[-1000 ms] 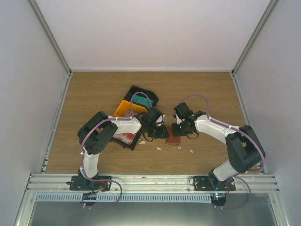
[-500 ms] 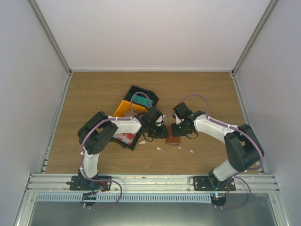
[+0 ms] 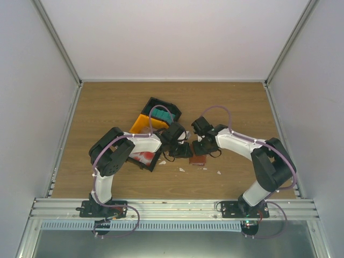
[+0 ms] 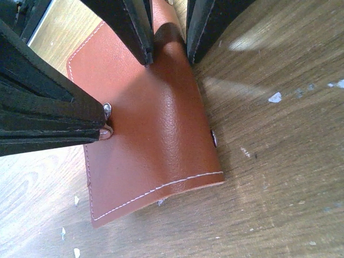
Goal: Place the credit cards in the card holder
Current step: Close the card holder at the center of the board.
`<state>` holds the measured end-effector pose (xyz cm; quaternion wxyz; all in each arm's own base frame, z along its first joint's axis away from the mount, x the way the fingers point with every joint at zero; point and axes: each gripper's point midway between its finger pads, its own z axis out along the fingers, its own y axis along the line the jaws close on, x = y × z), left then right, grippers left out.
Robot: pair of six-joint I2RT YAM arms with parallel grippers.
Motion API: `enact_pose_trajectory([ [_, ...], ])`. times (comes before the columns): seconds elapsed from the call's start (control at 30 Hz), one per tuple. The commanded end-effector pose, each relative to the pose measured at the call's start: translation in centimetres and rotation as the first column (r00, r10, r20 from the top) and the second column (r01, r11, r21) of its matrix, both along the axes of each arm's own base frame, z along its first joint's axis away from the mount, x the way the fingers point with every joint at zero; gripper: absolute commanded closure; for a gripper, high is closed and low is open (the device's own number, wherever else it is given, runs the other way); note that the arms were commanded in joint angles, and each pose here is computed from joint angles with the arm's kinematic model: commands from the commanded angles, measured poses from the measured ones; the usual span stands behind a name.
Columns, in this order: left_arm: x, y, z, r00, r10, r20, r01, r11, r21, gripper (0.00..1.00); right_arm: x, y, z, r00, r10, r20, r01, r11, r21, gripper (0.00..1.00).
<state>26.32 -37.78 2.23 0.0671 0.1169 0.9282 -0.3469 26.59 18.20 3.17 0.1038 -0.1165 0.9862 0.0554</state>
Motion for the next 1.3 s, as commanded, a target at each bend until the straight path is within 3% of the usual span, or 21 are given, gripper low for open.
enact_pose_trajectory([
  [0.0,-1.5,3.1,-5.6,0.997,0.029,-0.071,-0.016,0.985,0.173,0.80,-5.7,-0.3,-5.2,0.975,-0.008,-0.223,0.000,0.999,-0.036,0.99],
  [0.4,-1.3,2.9,-5.4,0.997,0.035,-0.074,-0.022,0.987,0.162,0.81,-9.5,-2.0,-6.9,0.956,-0.135,-0.260,0.129,0.991,-0.040,0.99],
  [0.63,-1.3,2.9,-5.4,0.997,0.032,-0.073,-0.020,0.987,0.160,0.81,-6.0,0.0,-3.9,0.983,-0.131,-0.129,0.138,0.989,0.054,0.99],
  [0.83,-1.4,2.8,-5.3,0.997,0.030,-0.075,-0.018,0.988,0.155,0.80,-1.5,3.1,1.7,0.993,-0.108,0.042,0.099,0.977,0.190,0.84],
  [1.03,-1.4,2.7,-5.1,0.997,0.025,-0.073,-0.013,0.988,0.151,0.80,-0.2,2.8,5.2,0.977,-0.156,0.145,0.120,0.965,0.232,0.80],
  [1.13,-1.4,2.7,-5.1,0.997,0.024,-0.073,-0.013,0.989,0.148,0.80,-0.2,1.5,5.8,0.961,-0.214,0.172,0.174,0.960,0.221,0.77],
  [1.27,-1.4,2.6,-5.1,0.997,0.022,-0.074,-0.012,0.990,0.144,0.80,-1.1,-1.1,4.0,0.943,-0.313,0.110,0.292,0.940,0.178,0.77],
])
